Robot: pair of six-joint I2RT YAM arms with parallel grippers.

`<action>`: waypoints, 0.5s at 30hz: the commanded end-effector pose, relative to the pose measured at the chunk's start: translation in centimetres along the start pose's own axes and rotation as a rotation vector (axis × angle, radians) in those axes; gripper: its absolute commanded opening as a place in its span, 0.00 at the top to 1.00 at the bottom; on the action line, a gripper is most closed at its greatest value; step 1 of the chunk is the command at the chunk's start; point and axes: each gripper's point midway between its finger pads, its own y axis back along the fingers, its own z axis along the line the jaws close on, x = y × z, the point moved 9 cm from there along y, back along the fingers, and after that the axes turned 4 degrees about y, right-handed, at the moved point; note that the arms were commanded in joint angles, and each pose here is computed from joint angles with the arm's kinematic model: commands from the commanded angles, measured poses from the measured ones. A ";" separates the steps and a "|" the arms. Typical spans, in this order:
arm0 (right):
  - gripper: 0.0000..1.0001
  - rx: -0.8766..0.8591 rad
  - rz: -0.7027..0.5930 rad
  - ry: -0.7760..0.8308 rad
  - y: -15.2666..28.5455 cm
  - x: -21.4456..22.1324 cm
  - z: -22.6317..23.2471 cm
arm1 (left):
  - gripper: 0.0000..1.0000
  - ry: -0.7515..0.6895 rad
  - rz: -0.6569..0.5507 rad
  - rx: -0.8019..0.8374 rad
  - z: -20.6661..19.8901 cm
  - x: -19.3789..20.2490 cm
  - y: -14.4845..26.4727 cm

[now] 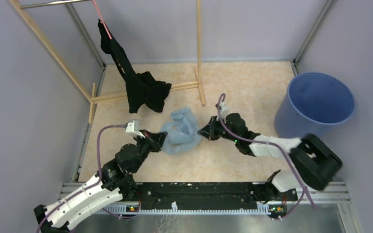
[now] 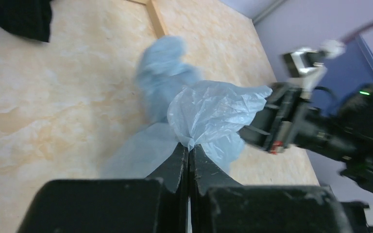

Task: Put the trash bags into the trash bin

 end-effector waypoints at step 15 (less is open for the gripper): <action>1.00 0.347 -0.228 0.370 9.1 -5.4 0.4 | 0.37 -0.088 0.164 -0.038 0.5 2.0 -0.9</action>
